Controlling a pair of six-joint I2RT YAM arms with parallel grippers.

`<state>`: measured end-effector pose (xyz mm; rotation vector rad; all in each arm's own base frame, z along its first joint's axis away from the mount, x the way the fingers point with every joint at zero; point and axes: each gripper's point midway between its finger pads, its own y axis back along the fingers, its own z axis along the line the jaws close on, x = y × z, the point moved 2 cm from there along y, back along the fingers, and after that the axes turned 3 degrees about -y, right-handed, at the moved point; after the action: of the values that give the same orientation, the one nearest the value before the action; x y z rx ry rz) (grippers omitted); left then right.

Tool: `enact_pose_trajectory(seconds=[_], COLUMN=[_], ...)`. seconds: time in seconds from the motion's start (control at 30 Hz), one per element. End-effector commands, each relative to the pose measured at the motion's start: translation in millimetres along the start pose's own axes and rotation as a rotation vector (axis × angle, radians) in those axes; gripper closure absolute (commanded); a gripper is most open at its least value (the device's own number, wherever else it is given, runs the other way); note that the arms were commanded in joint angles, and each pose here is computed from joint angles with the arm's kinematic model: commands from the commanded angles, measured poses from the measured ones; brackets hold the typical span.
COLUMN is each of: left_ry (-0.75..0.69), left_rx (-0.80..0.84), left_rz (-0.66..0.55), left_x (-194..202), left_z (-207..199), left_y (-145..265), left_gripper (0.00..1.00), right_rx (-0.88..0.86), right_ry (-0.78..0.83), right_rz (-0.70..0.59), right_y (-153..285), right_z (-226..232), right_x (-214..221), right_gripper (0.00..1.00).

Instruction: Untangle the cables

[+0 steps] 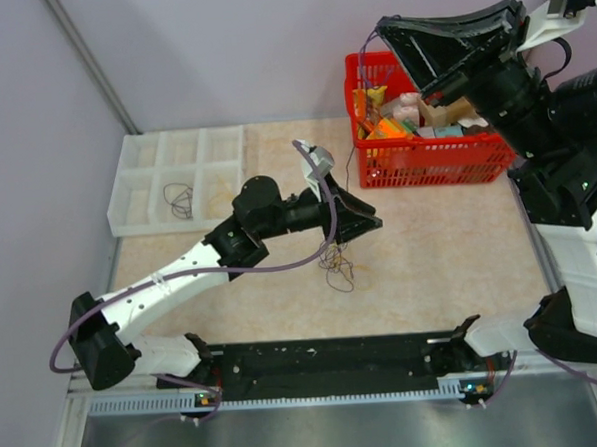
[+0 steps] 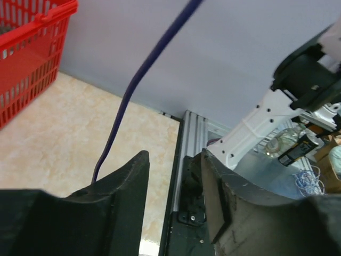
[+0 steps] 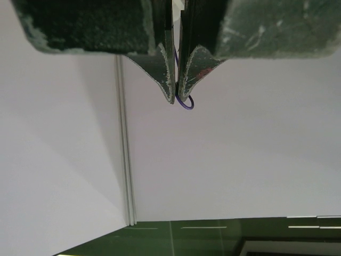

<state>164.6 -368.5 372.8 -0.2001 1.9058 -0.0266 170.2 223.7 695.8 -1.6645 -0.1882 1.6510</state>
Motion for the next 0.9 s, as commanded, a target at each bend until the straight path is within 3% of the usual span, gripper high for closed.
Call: enact_pose_trajectory(seconds=[0.0, 0.07, 0.1, 0.13, 0.3, 0.33, 0.37, 0.43, 0.47, 0.5, 0.67, 0.8, 0.87], left_ry=[-0.017, -0.026, -0.033, -0.040, -0.138, -0.144, -0.154, -0.174, -0.187, -0.194, -0.201, -0.142, -0.136], left_rx=[-0.064, -0.041, -0.043, -0.065, -0.215, -0.198, -0.158, -0.083, -0.070, -0.093, -0.255, -0.424, -0.331], left_rz=[-0.017, -0.023, -0.025, -0.024, -0.033, -0.022, -0.015, -0.007, -0.005, -0.014, -0.116, -0.065, -0.037], left_x=[-18, -22, -24, -26, -52, -55, -58, -60, -58, -57, -61, -58, -54], left_z=[9, 6, 5, 7, 18, 13, 4, -12, -16, -14, 1, 31, 25], left_y=[-9, -11, -11, -9, 9, 10, 12, 16, 21, 27, 56, 57, 49], left_gripper=[0.58, 0.75, 0.92, 1.00, 1.00, 0.97, 0.87, 0.62, 0.24, 0.02, 0.01, 0.01, 0.02], right_rx=[-0.038, -0.033, -0.028, -0.019, 0.009, 0.010, 0.010, 0.011, 0.007, 0.003, -0.018, -0.013, -0.012], right_ry=[-0.001, 0.007, 0.011, 0.017, 0.024, 0.024, 0.023, 0.026, 0.024, 0.025, 0.022, 0.023, 0.022], right_rz=[-0.051, -0.047, -0.050, -0.045, -0.028, -0.028, -0.029, -0.030, -0.029, -0.031, -0.034, -0.039, -0.040], right_y=[8, 11, 12, 14, 18, 19, 18, 17, 17, 17, 15, 15, 15], right_z=[14, 13, 14, 11, 6, 5, 6, 5, 6, 6, 10, 10, 10], right_x=[-19, -18, -19, -17, -9, -9, -9, -9, -9, -10, -12, -14, -15], right_gripper=[1.00, 1.00, 1.00, 1.00, 1.00, 1.00, 1.00, 1.00, 1.00, 1.00, 1.00, 1.00, 1.00])
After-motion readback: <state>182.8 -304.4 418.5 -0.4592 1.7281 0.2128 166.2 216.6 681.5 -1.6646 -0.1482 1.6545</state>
